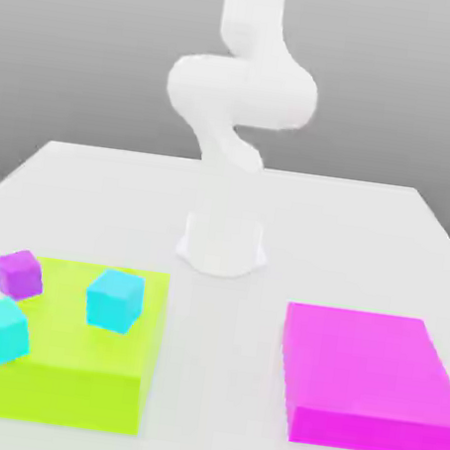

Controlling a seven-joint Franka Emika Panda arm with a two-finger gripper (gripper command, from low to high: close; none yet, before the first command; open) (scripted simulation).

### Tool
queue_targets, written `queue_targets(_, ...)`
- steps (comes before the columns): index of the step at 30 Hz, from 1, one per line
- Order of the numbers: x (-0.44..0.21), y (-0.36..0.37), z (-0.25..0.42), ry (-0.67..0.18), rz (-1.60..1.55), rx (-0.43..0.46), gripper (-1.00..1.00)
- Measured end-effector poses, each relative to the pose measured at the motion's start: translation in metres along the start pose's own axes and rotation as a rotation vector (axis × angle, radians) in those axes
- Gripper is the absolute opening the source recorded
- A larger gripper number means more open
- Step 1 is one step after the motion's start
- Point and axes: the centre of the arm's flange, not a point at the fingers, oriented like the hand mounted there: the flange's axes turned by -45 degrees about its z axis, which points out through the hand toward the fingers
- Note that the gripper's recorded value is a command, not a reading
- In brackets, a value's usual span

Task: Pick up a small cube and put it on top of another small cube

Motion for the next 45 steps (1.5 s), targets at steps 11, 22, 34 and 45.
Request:
queue_targets(11,0.001,-0.063,0.180,-0.232,-0.414,0.182,0.00)
queue_targets(22,-0.071,-0.157,0.346,-0.431,-0.850,0.359,0.00)
queue_targets(34,-0.213,-0.227,0.494,-0.606,-1.263,0.511,0.00)
queue_targets(45,-0.220,-0.228,0.500,-0.610,-1.270,0.515,-1.00)
